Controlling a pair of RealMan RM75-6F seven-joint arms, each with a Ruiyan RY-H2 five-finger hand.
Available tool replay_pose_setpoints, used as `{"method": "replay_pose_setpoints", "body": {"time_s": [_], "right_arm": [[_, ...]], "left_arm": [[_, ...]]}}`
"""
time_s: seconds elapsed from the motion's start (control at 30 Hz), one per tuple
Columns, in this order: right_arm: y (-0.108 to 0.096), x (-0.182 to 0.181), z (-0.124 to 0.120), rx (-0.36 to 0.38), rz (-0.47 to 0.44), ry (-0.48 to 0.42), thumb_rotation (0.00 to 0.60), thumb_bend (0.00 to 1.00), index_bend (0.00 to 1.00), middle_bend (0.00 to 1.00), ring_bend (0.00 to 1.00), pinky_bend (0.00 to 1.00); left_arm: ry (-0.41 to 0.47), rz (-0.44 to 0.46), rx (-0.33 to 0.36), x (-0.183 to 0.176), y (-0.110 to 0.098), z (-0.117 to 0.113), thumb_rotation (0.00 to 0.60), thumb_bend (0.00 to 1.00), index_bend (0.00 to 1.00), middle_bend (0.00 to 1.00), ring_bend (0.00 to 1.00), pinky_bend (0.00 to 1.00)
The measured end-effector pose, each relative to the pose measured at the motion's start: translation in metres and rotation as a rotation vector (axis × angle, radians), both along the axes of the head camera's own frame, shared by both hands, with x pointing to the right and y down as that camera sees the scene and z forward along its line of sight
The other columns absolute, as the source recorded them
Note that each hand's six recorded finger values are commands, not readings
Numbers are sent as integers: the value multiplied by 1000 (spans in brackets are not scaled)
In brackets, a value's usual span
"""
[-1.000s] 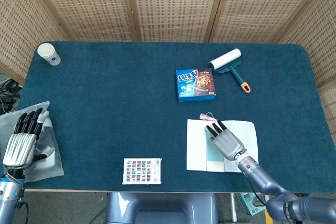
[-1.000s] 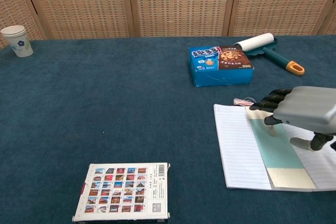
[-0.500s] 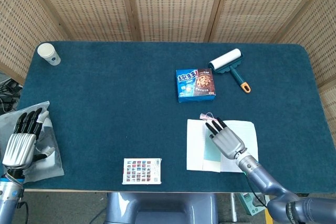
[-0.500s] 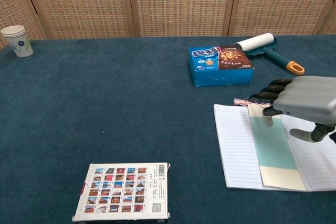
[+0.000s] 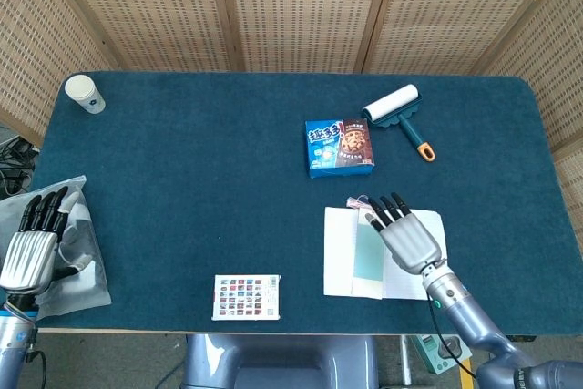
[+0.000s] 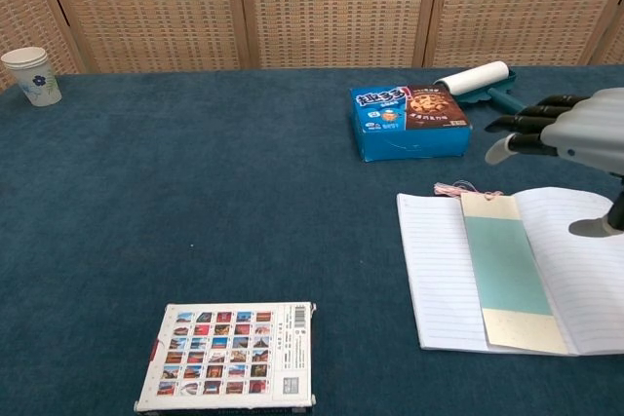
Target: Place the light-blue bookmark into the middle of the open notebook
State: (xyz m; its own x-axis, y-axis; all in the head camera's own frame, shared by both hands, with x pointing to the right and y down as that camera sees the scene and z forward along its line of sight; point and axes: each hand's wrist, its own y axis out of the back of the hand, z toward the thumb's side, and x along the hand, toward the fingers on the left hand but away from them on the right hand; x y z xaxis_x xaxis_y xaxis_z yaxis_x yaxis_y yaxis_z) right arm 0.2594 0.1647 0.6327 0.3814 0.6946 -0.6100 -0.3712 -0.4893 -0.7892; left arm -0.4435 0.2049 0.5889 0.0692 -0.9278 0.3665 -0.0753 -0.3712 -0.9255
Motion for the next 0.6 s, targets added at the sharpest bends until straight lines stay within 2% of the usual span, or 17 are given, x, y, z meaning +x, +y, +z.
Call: {"method": "replay_pose_setpoints", "body": {"time_s": [0.13, 0.33, 0.43, 0.6], "right_arm": [[2, 17, -12, 29, 120, -75, 600, 334, 20, 0, 0, 0], [11, 51, -38, 110, 326, -246, 600, 316, 0, 0, 0, 0], [23, 70, -49, 154, 423, -329, 600, 315, 0, 0, 0, 0], [61, 105, -66, 215, 510, -365, 600, 311, 0, 0, 0, 0]], "left_arm": [[-3, 1, -10, 0, 1, 2, 600, 51, 0, 0, 0, 0], [-7, 9, -6, 2, 3, 1, 600, 51, 0, 0, 0, 0], [-9, 16, 0, 3, 5, -1, 600, 52, 0, 0, 0, 0], [-7, 25, 2, 5, 14, -5, 600, 52, 0, 0, 0, 0]]}}
